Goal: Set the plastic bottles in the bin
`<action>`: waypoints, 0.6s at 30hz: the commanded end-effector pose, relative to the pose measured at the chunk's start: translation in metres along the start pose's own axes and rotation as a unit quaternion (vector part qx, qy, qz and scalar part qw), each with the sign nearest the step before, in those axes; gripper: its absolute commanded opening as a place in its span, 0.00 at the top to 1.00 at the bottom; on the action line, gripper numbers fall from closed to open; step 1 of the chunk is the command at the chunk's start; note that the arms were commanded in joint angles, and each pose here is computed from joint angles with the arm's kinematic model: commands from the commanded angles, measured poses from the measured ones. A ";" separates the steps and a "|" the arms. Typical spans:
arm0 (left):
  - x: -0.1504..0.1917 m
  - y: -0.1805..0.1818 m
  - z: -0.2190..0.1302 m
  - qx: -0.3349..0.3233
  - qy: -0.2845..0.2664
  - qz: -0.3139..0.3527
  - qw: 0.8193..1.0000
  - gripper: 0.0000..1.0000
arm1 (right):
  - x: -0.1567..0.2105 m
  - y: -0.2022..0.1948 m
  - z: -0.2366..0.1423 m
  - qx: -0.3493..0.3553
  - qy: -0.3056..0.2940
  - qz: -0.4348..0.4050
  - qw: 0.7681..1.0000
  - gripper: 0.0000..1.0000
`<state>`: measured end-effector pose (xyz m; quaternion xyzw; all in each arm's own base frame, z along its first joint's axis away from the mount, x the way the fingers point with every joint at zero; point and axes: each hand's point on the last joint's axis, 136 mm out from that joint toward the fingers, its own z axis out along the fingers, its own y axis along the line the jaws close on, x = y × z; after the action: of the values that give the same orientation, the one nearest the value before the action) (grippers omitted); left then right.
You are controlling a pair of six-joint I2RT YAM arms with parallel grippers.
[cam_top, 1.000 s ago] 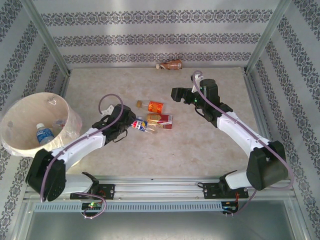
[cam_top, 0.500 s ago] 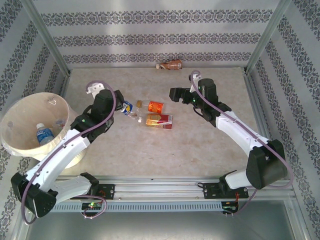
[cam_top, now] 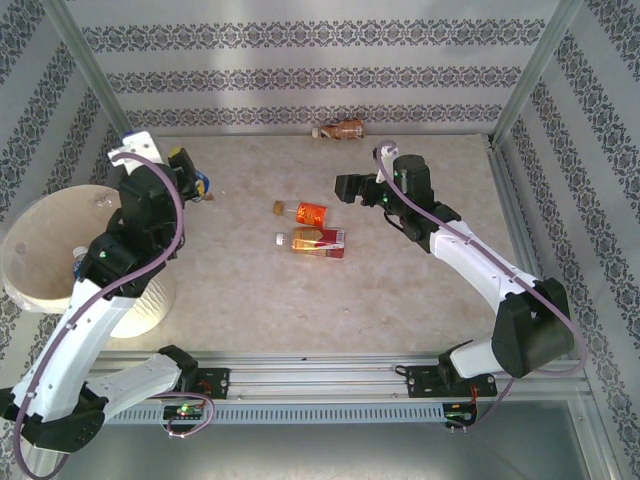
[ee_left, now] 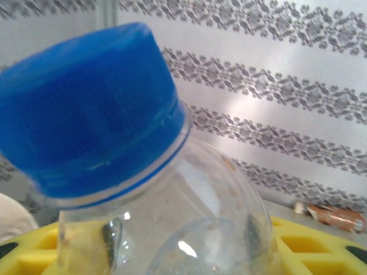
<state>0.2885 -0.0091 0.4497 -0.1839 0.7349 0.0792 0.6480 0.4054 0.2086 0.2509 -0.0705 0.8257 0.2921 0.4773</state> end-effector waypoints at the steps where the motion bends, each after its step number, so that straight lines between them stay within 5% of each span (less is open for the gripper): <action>1: -0.017 0.035 -0.011 -0.074 -0.012 0.073 0.995 0.47 | -0.011 0.014 0.003 -0.020 -0.011 -0.017 1.000 0.02; 9: -0.053 0.080 -0.019 -0.194 0.005 0.131 0.972 0.49 | -0.014 0.021 0.010 -0.031 -0.009 -0.020 0.999 0.02; 18: -0.055 0.132 -0.017 -0.291 0.037 0.138 0.946 0.50 | -0.018 0.025 0.011 -0.033 -0.010 -0.028 0.999 0.02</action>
<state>0.2487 0.0940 0.4923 -0.2545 0.7185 0.3245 0.5600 0.4125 0.2237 0.2589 -0.0865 0.8203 0.3004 0.4790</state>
